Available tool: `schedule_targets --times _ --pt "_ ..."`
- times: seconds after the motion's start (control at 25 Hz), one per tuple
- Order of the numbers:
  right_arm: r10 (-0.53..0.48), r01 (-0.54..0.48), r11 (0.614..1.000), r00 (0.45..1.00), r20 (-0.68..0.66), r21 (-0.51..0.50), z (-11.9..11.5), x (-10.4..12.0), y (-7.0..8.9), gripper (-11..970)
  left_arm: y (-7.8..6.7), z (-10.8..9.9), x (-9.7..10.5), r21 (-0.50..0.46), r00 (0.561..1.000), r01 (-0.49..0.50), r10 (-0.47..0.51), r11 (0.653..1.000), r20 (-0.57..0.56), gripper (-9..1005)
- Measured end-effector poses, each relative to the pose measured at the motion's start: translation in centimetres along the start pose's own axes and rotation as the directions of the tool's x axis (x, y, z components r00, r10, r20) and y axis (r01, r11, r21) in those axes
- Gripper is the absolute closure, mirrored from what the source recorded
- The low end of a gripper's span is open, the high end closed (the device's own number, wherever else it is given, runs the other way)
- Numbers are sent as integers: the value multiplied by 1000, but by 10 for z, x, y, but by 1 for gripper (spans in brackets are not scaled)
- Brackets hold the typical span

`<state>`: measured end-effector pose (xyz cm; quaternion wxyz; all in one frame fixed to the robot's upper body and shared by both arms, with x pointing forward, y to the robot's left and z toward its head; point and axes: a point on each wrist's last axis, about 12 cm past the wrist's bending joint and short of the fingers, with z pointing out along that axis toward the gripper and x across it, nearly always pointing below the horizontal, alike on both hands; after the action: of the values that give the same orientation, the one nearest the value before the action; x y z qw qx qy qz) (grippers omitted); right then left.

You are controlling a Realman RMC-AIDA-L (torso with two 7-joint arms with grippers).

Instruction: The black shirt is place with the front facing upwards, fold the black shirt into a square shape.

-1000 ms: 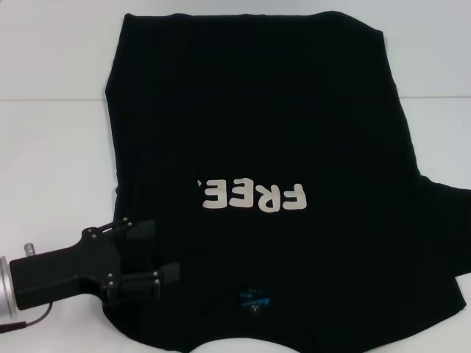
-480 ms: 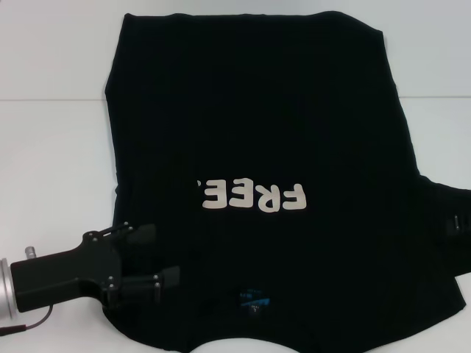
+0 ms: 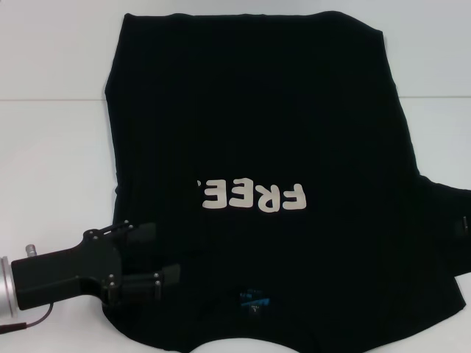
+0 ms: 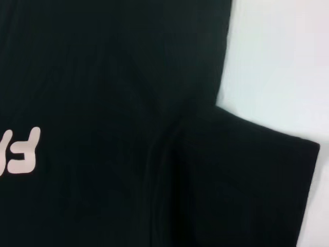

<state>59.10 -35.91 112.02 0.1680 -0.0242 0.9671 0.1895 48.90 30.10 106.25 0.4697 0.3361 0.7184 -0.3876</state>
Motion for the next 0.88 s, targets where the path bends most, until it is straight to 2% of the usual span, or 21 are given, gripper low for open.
schedule_targets --times 0.04,0.24,0.56,0.8,0.88 --pt "0 0 1000 1000 -2 0 -1 0 0 184 0 0 0 0 1000 0 0 1000 0 63" --pt "15 -15 1000 1000 -2 11 -10 2 -7 414 0 0 0 0 1000 -1 1 1000 0 64" --pt "33 -33 999 999 -14 15 -16 10 -15 670 1 1 -1 2 1000 -3 3 1000 -1 64" --pt "17 -17 1000 1000 -19 5 -12 8 -10 718 1 1 -2 4 1000 -4 4 1000 -1 64" --pt "11 -11 1000 1000 -20 5 -12 7 -9 704 1 2 -3 5 1000 -5 5 1000 -1 64"
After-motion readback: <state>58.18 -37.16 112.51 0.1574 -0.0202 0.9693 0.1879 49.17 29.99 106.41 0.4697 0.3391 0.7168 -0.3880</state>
